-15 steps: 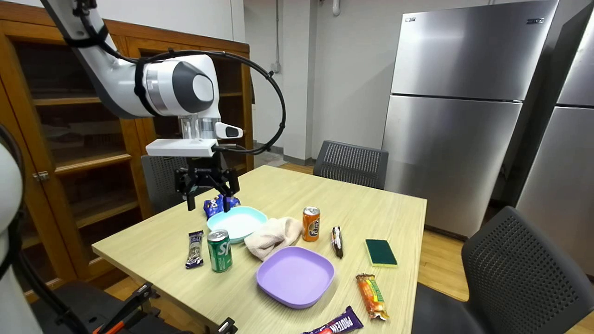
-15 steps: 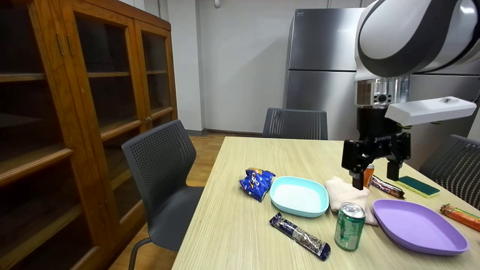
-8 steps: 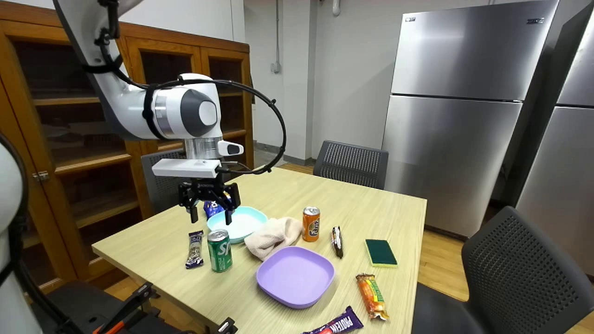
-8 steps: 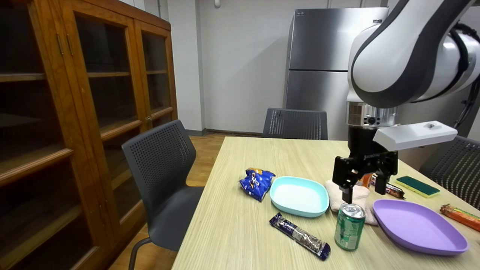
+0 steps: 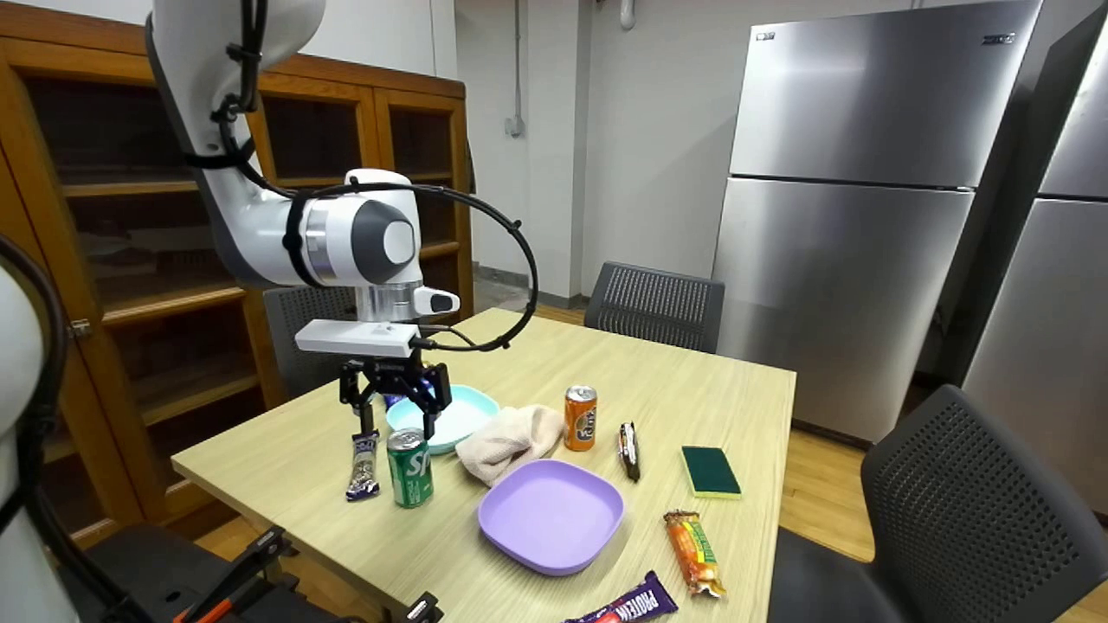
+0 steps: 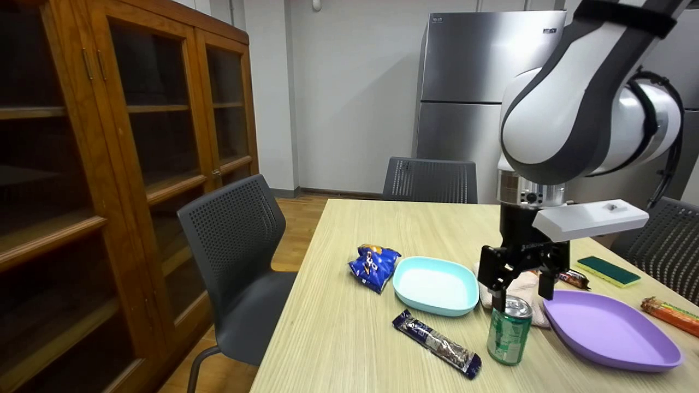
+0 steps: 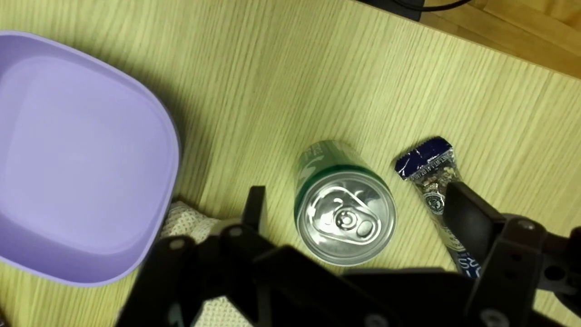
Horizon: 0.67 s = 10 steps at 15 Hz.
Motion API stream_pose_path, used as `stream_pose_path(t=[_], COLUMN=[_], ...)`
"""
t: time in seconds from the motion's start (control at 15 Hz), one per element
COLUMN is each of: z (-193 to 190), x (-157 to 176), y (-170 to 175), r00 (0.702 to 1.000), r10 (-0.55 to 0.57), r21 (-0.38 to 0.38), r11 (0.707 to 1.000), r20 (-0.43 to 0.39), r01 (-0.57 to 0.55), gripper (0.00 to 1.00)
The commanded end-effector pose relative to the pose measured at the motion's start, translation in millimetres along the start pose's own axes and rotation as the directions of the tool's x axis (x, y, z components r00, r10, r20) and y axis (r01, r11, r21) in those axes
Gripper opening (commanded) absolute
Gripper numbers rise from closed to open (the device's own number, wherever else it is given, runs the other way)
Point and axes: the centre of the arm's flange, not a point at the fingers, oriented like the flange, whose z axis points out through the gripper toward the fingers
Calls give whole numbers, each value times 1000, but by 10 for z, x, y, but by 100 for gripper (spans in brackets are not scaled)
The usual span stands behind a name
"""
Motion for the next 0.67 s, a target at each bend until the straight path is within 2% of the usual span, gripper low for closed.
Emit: stream_pose_path(t=[0.0,0.6], z=[113,317], x=[115,218], y=[1,-14], r00=[1000,1000], r10=[0,-4], r21=[-9,-5], r11=[1000,1000], r20=[-5,19], r01=[0,4], gripper=[100,100])
